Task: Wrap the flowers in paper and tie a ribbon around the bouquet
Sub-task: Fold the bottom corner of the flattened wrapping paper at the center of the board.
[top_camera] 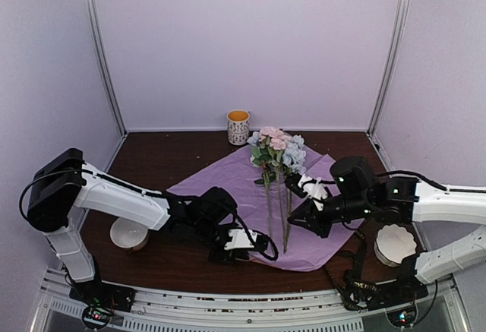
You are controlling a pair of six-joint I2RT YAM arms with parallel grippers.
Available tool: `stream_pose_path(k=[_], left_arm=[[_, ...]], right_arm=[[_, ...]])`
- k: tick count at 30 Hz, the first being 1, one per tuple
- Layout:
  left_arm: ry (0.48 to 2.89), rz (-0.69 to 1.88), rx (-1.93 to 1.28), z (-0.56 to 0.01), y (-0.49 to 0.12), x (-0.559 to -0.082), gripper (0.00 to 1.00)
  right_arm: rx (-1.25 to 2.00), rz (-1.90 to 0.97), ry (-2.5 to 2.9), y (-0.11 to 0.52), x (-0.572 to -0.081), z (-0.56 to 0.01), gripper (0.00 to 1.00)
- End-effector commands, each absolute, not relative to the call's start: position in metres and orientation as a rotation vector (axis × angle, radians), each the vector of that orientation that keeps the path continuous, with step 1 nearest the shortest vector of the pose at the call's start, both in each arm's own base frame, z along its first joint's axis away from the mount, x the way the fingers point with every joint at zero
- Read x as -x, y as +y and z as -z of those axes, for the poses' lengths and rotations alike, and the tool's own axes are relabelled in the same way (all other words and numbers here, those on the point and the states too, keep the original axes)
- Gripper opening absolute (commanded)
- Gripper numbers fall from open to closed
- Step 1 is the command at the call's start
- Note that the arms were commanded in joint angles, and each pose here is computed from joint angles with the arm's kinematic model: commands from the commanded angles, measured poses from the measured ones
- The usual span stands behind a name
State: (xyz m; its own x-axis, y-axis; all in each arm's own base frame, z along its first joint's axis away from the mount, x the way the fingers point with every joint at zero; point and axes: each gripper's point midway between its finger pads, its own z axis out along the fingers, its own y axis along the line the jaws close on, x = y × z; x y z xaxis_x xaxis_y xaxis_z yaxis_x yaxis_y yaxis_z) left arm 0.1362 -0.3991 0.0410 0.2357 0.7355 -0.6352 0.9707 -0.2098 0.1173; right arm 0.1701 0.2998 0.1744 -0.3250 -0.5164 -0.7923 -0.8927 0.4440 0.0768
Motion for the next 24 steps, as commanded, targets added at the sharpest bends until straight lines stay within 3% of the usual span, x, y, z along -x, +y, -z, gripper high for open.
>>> stream_pose_path(k=[1,6,16,22,24], left_arm=[[1.595,0.651,-1.972,-0.048,-0.407,-0.142,0.00],[1.603,0.675,-1.953,-0.049,-0.406,-0.144,0.00],[1.681,0.799,-1.940,-0.044,-0.404,-0.151,0.00],[1.745,0.872,-1.960,-0.038,-0.405,-0.155,0.00],[1.765,0.902,-1.945,-0.036,-0.403,-0.156,0.00]], right_arm=[[0.973,-0.925,2.150,0.335,-0.182,-0.151,0.08],[0.942,-1.127,2.340,0.350,-0.159,-0.101,0.00],[0.871,-0.939,2.741,0.310,-0.134,-0.013,0.00],[0.893,-0.874,2.679,0.303,-0.147,-0.053,0.00],[0.874,-0.822,2.617,0.295,-0.159,-0.079,0.06]])
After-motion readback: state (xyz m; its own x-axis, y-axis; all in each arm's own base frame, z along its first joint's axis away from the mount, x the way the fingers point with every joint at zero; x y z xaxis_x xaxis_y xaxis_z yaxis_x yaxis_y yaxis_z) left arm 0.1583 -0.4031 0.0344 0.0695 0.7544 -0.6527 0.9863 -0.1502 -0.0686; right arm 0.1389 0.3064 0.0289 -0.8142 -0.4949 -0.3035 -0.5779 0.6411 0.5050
